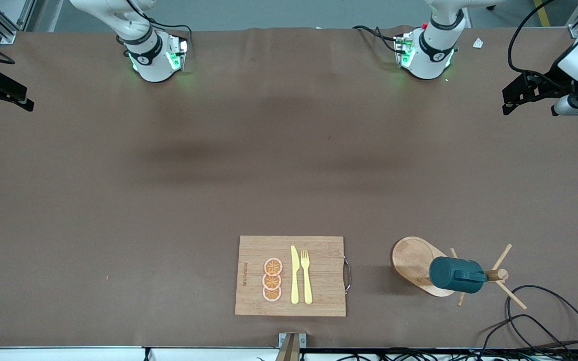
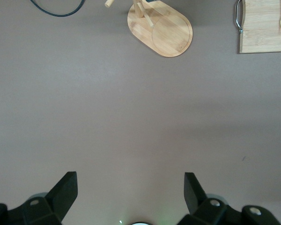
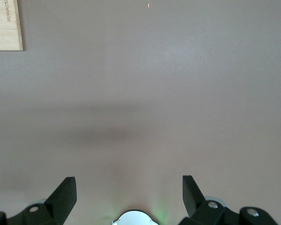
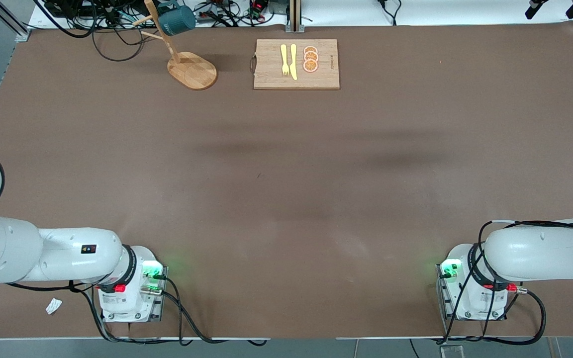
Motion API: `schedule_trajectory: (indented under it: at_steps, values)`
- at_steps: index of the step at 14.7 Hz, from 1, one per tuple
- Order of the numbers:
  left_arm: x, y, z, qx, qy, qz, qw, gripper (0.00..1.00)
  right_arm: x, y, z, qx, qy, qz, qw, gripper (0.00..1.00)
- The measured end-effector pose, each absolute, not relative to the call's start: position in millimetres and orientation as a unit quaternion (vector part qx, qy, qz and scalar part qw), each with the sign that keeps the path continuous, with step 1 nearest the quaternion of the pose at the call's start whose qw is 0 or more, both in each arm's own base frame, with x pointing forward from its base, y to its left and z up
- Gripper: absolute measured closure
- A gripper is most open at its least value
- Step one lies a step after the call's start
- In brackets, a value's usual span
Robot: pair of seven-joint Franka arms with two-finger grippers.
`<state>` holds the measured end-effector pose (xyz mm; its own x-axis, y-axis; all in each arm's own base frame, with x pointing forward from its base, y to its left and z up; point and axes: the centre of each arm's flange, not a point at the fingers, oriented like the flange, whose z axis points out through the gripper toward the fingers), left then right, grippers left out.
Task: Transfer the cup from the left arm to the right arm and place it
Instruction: 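Move the left gripper toward the teal mug on the wooden mug tree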
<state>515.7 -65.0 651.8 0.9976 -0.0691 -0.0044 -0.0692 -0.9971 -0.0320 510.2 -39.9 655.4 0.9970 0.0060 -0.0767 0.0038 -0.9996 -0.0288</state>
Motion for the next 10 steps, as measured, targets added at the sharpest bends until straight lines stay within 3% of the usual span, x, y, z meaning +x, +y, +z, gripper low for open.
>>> schedule_trajectory:
  at_steps: [6,10]
  values:
    - [521.4,-66.5,645.7,-0.999,0.036,0.006,0.013,0.00,510.0,-39.8,655.1,-0.999,-0.002,0.040,0.014,0.00]
    - [552.5,-59.7,632.4,-1.000,0.029,0.010,-0.002,0.00,509.9,-39.8,654.9,-0.999,-0.002,0.040,0.014,0.00]
